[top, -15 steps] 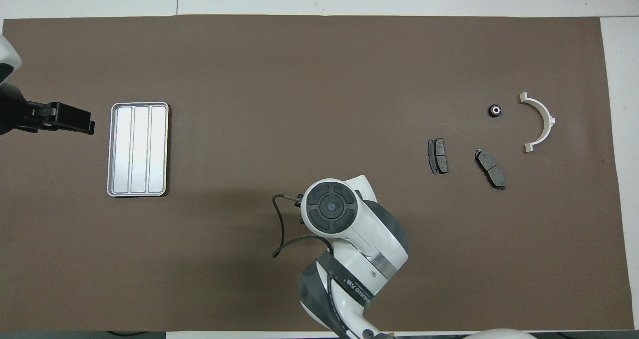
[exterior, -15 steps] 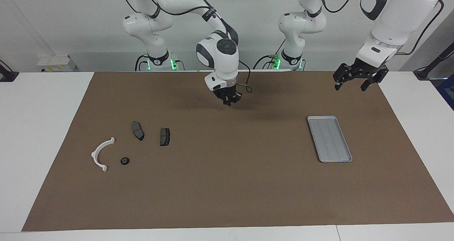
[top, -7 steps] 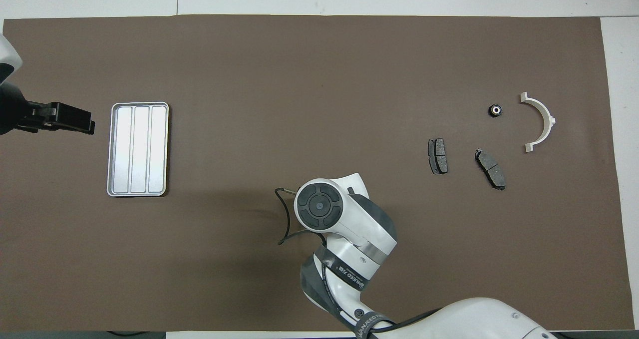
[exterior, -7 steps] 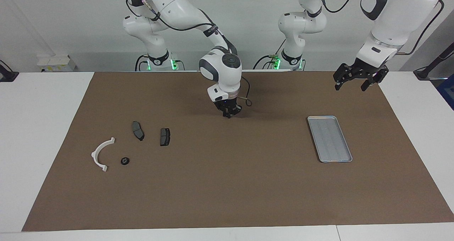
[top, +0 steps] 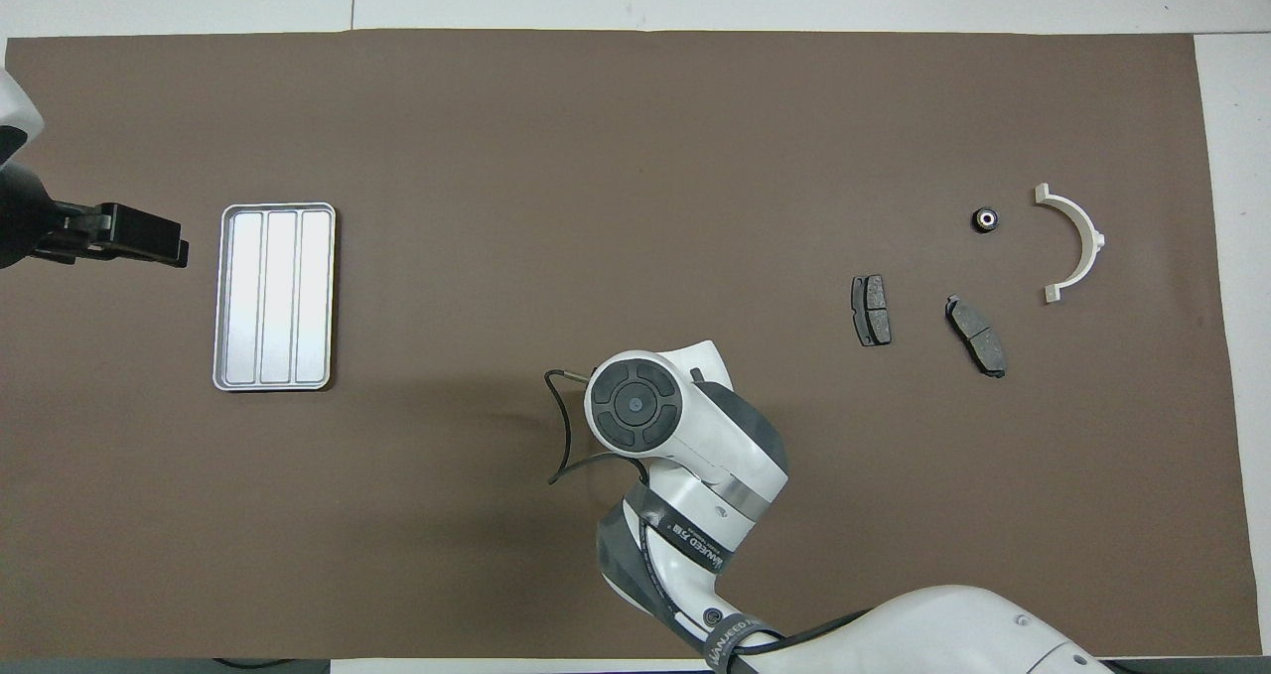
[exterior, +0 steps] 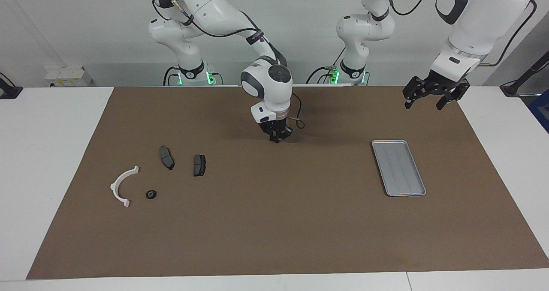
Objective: Pick bearing gear from pile to tray
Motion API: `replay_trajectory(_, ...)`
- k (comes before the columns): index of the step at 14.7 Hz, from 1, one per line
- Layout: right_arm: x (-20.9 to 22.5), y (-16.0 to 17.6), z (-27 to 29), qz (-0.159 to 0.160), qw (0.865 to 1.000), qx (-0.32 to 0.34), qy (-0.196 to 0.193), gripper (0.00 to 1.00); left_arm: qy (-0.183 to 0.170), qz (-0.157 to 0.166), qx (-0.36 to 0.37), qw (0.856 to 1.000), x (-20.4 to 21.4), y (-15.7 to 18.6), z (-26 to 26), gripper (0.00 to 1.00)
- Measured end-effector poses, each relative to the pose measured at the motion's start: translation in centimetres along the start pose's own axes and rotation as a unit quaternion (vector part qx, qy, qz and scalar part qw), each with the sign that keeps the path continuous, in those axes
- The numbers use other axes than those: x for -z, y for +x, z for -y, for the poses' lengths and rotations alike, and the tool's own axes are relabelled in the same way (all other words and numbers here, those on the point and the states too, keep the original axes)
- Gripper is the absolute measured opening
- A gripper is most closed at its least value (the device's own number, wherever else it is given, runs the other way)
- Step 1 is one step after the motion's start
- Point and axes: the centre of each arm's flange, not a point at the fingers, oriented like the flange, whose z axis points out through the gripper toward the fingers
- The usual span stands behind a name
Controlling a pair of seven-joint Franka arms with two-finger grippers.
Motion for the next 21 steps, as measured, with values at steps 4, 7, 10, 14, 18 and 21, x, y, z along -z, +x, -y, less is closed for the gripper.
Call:
replay_trajectory(4,-0.2,0.2,-0.1,0.001,1.000,-0.006,-0.001,0.48,0.000,0.000,0.000,1.000,0.0,0.0,0.0,1.00)
replay_trajectory(7,0.1,0.6,0.1,0.001,1.000,-0.009,-0.003,0.81,0.000,0.000,0.000,1.000,0.0,0.0,0.0,1.00)
replay_trajectory(10,2.5,2.0,0.7,-0.001,1.000,-0.018,-0.016,1.00,0.000,0.000,0.000,1.000,0.0,0.0,0.0,1.00)
replay_trajectory(14,8.5,4.7,1.2,-0.013,0.999,-0.039,-0.025,1.00,0.000,0.000,0.000,1.000,0.0,0.0,0.0,1.00)
replay_trajectory(18,14.4,6.3,0.4,-0.027,0.998,-0.045,-0.027,1.00,0.000,0.000,0.000,1.000,0.0,0.0,0.0,1.00)
replay_trajectory(21,18.3,8.6,-1.9,-0.027,0.999,-0.020,-0.020,1.00,0.000,0.000,0.000,1.000,0.0,0.0,0.0,1.00)
